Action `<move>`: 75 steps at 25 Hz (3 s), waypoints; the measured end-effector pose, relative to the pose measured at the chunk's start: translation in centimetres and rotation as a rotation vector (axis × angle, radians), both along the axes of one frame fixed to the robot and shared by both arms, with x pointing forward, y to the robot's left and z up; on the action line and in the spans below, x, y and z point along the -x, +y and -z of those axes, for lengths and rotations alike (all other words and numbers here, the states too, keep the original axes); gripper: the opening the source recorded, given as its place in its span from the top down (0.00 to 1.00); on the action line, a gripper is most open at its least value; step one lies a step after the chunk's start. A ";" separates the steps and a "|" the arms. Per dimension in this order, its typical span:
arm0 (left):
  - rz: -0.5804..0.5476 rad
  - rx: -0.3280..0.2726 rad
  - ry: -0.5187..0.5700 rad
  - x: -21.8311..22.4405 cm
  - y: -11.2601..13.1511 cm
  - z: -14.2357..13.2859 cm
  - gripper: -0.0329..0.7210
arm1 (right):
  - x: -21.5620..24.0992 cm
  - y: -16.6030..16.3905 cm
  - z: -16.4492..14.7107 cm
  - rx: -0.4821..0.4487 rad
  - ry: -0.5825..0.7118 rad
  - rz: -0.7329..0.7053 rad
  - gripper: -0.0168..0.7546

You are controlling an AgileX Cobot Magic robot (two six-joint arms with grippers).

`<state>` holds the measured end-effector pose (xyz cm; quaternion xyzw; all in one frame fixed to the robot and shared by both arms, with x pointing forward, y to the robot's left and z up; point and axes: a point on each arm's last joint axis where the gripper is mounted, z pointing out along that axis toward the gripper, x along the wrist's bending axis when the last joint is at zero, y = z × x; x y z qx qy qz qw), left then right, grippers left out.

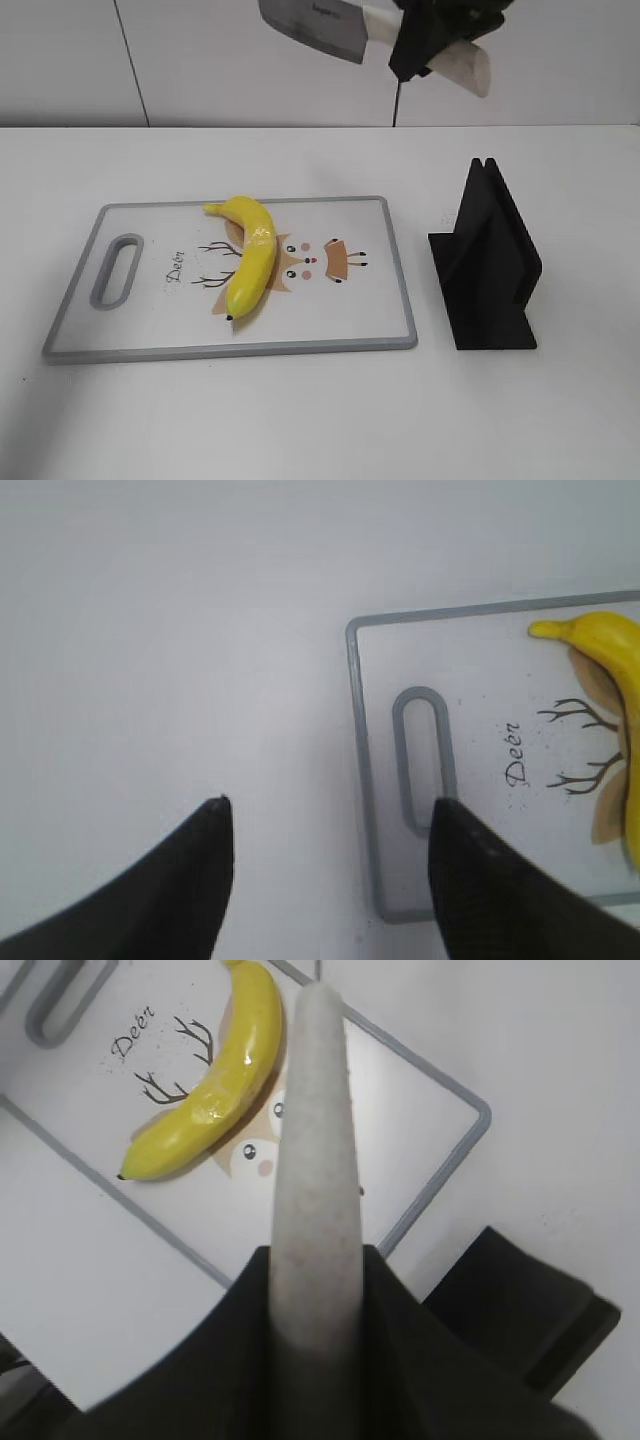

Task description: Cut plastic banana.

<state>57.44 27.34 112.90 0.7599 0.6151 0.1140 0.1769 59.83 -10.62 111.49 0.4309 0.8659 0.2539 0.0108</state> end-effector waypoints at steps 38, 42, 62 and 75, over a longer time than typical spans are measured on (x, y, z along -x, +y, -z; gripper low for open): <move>-0.049 -0.055 -0.603 34.8 2.7 8.0 0.21 | 10.1 -8.4 6.5 0.024 0.055 0.624 0.76; -0.051 -0.053 -0.636 34.4 2.7 8.1 0.23 | 10.0 -8.4 6.7 0.028 0.058 0.627 0.76; -0.055 -0.050 -0.655 34.1 2.7 8.2 0.28 | 9.6 -8.5 7.5 0.069 0.054 0.620 0.76; -0.055 -0.050 -0.655 34.1 2.7 8.2 0.30 | 9.6 -8.3 9.6 0.148 0.189 0.620 0.76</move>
